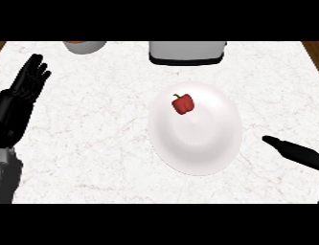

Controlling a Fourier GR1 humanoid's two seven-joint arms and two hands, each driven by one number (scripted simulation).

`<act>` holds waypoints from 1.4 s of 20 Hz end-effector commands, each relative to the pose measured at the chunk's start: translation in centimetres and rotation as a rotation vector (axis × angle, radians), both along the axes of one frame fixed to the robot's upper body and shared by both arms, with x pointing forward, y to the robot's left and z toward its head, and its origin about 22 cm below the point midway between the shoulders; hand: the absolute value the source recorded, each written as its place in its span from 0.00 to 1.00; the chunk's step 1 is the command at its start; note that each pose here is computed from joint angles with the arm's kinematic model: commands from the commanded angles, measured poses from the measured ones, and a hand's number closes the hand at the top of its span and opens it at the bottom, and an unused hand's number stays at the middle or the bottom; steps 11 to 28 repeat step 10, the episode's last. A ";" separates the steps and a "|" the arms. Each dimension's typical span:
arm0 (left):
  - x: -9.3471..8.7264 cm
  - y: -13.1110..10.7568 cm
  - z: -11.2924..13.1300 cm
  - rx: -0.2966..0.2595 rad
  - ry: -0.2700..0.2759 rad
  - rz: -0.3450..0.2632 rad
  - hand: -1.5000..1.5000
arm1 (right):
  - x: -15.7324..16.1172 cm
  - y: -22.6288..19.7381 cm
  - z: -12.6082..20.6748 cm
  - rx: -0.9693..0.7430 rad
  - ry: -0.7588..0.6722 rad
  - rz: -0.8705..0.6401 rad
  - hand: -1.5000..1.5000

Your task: Pick the bell pepper from the plate and place it in the plate

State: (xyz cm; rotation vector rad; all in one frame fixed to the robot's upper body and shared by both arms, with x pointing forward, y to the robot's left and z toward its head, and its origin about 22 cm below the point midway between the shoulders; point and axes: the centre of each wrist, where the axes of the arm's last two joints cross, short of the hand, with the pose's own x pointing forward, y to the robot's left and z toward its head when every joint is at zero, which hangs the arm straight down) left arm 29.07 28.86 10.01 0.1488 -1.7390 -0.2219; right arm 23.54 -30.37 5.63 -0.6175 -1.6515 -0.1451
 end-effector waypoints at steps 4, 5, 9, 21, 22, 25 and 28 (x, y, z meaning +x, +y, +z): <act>0.0 -1.1 0.3 -0.011 -0.014 -0.013 0.50 | -5.1 -3.9 0.6 -0.032 0.020 0.040 0.00; -0.1 -0.4 -0.8 0.001 0.003 0.006 0.50 | -6.1 -4.9 -0.4 -0.020 0.017 0.006 0.00; 0.4 -1.2 -1.8 0.001 -0.011 -0.001 0.50 | -7.2 -7.7 -0.8 -0.080 -0.010 -0.005 0.00; 1.2 -0.4 0.6 0.008 -0.001 -0.015 0.50 | -6.3 -8.5 0.5 -0.099 0.011 -0.033 0.00; 1.2 -0.4 0.6 0.008 -0.001 -0.015 0.50 | -6.3 -8.5 0.5 -0.099 0.011 -0.033 0.00; 1.2 -0.4 0.6 0.008 -0.001 -0.015 0.50 | -6.3 -8.5 0.5 -0.099 0.011 -0.033 0.00; 1.2 -0.4 0.6 0.008 -0.001 -0.015 0.50 | -6.3 -8.5 0.5 -0.099 0.011 -0.033 0.00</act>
